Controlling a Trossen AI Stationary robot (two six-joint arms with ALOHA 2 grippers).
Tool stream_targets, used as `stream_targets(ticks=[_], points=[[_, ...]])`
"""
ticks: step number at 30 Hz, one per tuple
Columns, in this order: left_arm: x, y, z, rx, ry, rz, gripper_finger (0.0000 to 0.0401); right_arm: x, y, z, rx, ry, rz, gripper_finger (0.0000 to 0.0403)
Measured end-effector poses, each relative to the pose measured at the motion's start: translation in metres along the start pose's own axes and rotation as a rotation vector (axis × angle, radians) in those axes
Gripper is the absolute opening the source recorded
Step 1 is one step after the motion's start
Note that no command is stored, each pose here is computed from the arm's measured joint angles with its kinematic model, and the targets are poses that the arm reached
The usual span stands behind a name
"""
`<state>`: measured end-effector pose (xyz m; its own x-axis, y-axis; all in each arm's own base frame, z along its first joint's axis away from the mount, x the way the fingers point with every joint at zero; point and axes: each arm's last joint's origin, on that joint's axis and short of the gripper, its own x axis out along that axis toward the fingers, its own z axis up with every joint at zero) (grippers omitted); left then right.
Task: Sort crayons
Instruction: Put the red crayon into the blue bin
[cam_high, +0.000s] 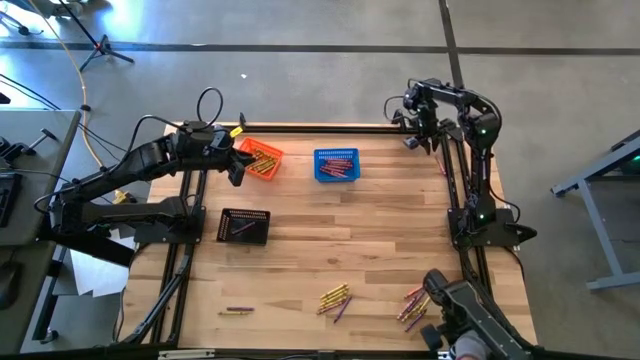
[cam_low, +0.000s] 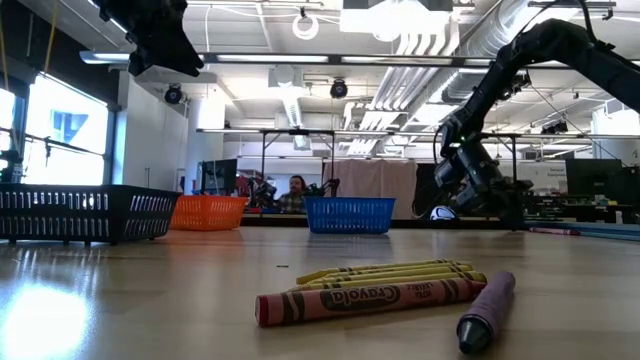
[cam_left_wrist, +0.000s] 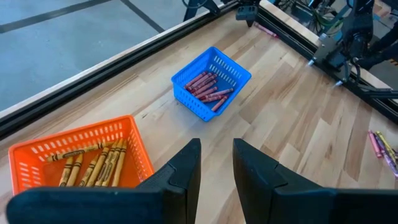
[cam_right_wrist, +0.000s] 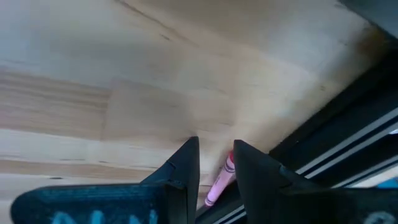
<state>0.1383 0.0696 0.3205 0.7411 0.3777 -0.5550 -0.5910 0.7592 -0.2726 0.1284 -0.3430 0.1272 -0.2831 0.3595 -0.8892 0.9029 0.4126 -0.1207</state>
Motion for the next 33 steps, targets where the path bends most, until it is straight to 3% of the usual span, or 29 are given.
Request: stream_targets(ticks=[8, 22, 33], points=[[0.0, -0.001, 0.0, -0.018, 0.006, -0.018, 0.0081, -0.001, -0.01, 0.002, 0.074, -0.02, 0.052, 0.0083], [0.0, -0.001, 0.0, -0.024, 0.006, -0.018, 0.0081, -0.019, 0.0, -0.01, -0.075, 0.058, 0.007, 0.0083], [0.0, -0.001, 0.0, -0.028, 0.006, -0.018, 0.0081, -0.018, -0.006, -0.008, 0.007, 0.033, 0.048, 0.0083]])
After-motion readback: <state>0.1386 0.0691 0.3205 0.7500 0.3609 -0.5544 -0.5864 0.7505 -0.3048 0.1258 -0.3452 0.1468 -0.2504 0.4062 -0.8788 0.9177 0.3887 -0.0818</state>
